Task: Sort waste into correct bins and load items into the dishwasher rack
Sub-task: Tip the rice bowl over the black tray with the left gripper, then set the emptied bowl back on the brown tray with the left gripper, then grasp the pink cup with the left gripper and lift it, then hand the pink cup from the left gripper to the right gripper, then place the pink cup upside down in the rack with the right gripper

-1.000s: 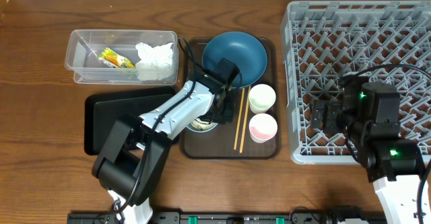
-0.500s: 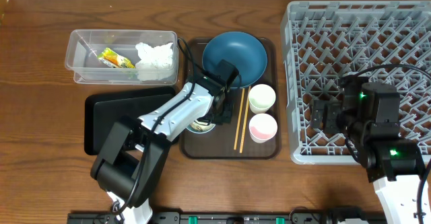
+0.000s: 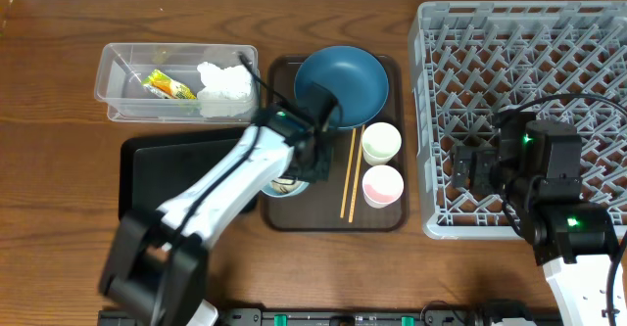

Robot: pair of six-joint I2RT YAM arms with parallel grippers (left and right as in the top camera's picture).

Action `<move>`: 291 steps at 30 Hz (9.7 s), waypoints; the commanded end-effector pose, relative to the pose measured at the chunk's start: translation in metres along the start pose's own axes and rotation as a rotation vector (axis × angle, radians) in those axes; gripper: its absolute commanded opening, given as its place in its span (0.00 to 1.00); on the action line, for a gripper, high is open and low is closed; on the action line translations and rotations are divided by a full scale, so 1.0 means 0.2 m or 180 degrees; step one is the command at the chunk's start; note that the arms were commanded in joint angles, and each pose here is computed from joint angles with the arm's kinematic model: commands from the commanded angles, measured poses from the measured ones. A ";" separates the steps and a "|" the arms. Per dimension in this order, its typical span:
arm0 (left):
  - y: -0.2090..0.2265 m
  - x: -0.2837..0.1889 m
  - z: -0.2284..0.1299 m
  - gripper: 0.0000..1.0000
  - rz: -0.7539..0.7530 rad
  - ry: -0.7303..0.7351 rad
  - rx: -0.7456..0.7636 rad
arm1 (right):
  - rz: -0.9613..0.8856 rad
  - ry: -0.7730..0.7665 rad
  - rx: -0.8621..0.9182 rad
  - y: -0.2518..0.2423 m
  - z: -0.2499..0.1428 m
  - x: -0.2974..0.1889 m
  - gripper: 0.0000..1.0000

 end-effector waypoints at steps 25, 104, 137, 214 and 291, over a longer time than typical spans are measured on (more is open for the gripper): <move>0.74 -0.38 0.09 0.06 -0.3035 -0.0541 -0.1001 | -0.0016 -0.0082 -0.0019 -0.01 0.03 -0.03 0.99; 0.12 -0.02 0.09 0.06 -0.0867 -0.0399 0.0240 | -0.0014 -0.0060 -0.0016 -0.01 0.03 -0.03 0.99; -0.33 -0.02 0.00 0.42 -0.1007 -0.0779 0.1145 | -0.0015 -0.0054 -0.0016 -0.01 0.03 -0.03 0.99; -0.13 -0.33 0.14 0.06 -0.4356 0.0332 0.0630 | 0.3899 -0.0973 -0.1904 0.74 0.12 0.05 0.74; 0.62 -0.38 0.14 0.43 -0.0502 -0.1094 -0.0687 | -0.1620 0.0256 0.3073 -1.36 -0.20 -0.07 0.20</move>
Point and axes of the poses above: each gripper's point midway between its finger pads, its own x axis out along the fingers, its own y axis along the line the jaws close on, z = x × y, the point moved 6 cm from there along -x, back along the fingers, and after that the axes turned 5 degrees about -x, right-handed, at the moved point
